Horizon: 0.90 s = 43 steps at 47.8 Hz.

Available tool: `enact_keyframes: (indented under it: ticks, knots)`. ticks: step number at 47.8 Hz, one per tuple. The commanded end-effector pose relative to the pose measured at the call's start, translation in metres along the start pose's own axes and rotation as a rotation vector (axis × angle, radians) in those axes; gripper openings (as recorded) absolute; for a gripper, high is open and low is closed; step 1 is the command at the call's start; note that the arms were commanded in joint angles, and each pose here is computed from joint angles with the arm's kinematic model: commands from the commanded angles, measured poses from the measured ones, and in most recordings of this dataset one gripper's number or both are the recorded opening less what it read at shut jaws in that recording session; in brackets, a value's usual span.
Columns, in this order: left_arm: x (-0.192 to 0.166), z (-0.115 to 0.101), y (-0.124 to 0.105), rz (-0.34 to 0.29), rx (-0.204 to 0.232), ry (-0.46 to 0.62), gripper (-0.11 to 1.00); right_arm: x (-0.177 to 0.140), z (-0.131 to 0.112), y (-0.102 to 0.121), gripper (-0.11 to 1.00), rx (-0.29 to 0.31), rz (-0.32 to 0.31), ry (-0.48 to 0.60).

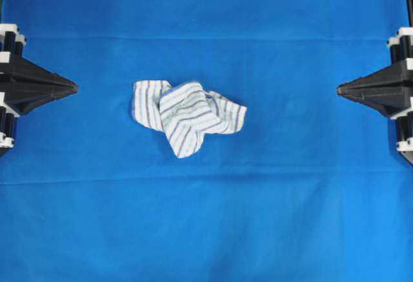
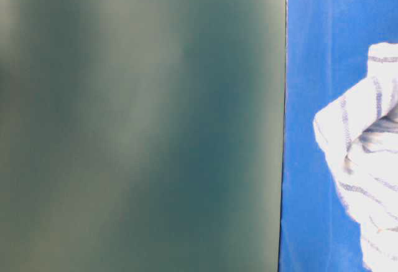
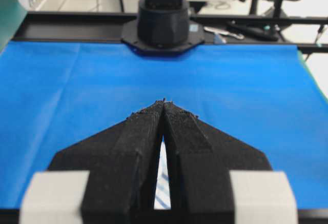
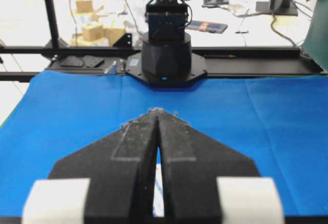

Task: Hand over the towel.
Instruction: 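Move the left gripper open toward the white blue-striped towel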

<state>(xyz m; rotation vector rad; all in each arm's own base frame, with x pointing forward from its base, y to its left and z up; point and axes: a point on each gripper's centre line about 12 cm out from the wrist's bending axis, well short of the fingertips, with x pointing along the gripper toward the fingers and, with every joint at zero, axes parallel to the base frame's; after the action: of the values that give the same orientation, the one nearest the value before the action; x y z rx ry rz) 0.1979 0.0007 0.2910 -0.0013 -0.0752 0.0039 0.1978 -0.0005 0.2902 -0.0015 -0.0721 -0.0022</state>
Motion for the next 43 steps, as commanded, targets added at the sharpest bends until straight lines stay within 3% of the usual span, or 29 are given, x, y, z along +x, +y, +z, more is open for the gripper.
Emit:
enact_keyframes:
  ticks: [1, 10, 24, 29, 38, 43]
  knots:
    - [0.004, 0.007, 0.001, 0.008, -0.004, -0.017, 0.00, 0.004, 0.015, -0.002, 0.00, -0.012, -0.010, -0.037]
    - [0.018, 0.003, 0.004, 0.022, 0.001, -0.017, 0.00, 0.006, 0.019, -0.002, 0.00, -0.028, -0.008, -0.003]
    - [0.059, -0.025, 0.016, 0.065, -0.006, 0.118, 0.02, 0.006, 0.018, -0.003, 0.00, -0.030, -0.012, 0.006]
    - [0.076, -0.037, 0.017, 0.069, -0.021, 0.173, 0.24, 0.006, 0.018, -0.003, 0.00, -0.030, -0.012, 0.005]
    - [0.117, -0.071, 0.022, 0.077, -0.032, 0.326, 0.81, 0.007, 0.018, -0.003, 0.00, -0.030, -0.014, 0.006]
    - [0.138, -0.096, 0.023, 0.080, -0.037, 0.436, 0.94, 0.007, 0.016, -0.003, 0.00, -0.030, -0.014, 0.016]
